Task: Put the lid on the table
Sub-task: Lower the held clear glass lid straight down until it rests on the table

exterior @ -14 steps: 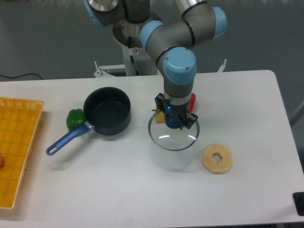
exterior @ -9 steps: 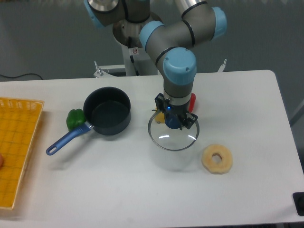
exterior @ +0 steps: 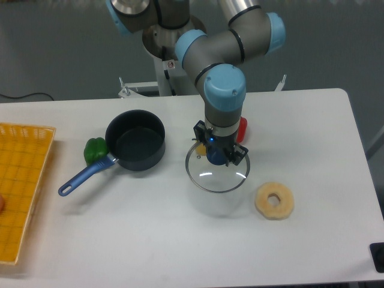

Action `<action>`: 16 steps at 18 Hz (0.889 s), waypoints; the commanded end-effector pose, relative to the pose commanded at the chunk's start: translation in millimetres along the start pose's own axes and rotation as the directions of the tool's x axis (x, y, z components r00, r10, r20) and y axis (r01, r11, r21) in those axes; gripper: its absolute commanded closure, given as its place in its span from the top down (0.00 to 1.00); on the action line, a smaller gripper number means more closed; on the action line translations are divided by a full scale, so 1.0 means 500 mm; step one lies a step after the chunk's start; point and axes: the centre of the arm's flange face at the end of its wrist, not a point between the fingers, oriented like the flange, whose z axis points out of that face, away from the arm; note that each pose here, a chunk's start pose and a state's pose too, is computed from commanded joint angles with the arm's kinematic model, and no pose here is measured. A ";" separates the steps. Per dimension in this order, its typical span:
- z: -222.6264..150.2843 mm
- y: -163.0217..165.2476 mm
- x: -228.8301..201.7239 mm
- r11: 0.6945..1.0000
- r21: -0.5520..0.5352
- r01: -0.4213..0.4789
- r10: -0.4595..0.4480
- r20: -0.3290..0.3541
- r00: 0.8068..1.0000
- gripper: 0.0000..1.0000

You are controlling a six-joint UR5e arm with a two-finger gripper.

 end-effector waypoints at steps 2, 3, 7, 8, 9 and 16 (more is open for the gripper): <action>0.015 -0.015 0.005 1.000 -0.003 0.002 -0.002 0.000 1.000 0.51; 0.024 -0.017 0.002 1.000 -0.004 0.009 -0.009 -0.001 1.000 0.51; 0.065 -0.047 0.000 0.999 0.001 0.049 -0.049 0.003 0.999 0.51; 0.079 -0.059 0.005 0.999 0.000 0.054 -0.054 0.002 0.999 0.51; 0.084 -0.070 0.005 0.998 0.004 0.060 -0.060 0.007 0.998 0.51; 0.108 -0.096 -0.007 0.996 -0.001 0.089 -0.089 -0.002 0.996 0.51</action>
